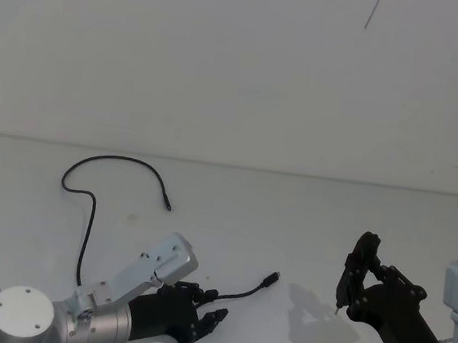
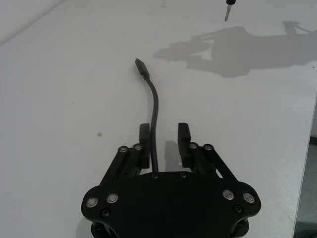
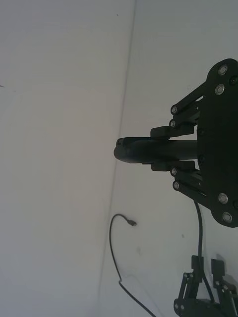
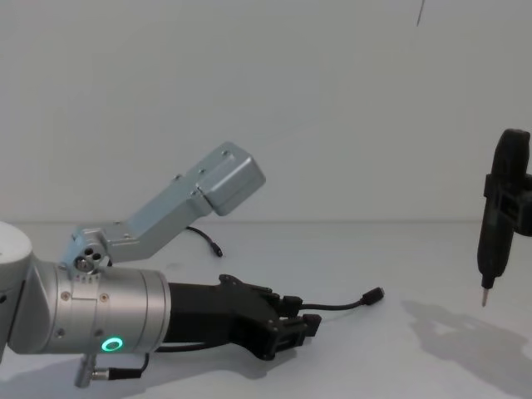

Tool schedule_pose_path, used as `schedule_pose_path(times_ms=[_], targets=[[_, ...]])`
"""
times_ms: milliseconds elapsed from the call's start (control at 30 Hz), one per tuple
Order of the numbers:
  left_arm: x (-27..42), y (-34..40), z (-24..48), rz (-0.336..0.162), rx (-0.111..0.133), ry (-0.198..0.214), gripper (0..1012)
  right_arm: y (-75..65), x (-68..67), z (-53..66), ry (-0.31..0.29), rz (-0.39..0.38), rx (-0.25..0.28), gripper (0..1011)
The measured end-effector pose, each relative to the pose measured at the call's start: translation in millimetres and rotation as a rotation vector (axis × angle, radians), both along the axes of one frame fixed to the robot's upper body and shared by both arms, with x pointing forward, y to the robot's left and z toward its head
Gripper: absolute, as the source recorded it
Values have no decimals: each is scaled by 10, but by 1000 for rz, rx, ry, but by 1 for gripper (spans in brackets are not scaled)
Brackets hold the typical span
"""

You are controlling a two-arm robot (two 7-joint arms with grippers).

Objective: Pick up the data cable with the one hand.

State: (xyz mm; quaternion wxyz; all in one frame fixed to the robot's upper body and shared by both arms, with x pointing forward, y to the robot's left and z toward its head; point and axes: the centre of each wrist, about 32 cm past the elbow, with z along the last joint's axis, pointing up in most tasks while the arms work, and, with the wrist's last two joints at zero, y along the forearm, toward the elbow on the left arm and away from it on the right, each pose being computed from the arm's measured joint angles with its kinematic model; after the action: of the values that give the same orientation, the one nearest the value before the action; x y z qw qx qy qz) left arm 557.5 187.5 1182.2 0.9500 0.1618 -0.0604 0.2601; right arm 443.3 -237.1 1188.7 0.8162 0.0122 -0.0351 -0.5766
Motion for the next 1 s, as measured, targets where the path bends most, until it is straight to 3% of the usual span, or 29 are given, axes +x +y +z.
schedule_pose_path(times_ms=[333,700,867,1000], targets=[[2,-11,-7,-2,-1,1,58,0,0,0,0,0,0,269],[10,-8,4,-11,-3,-3,51,0,0,0,0,0,0,269],[24,19,48,-37,-8,-13,51,0,0,0,0,0,0,269],[42,67,125,-79,-11,-25,51,0,0,0,0,0,0,269]])
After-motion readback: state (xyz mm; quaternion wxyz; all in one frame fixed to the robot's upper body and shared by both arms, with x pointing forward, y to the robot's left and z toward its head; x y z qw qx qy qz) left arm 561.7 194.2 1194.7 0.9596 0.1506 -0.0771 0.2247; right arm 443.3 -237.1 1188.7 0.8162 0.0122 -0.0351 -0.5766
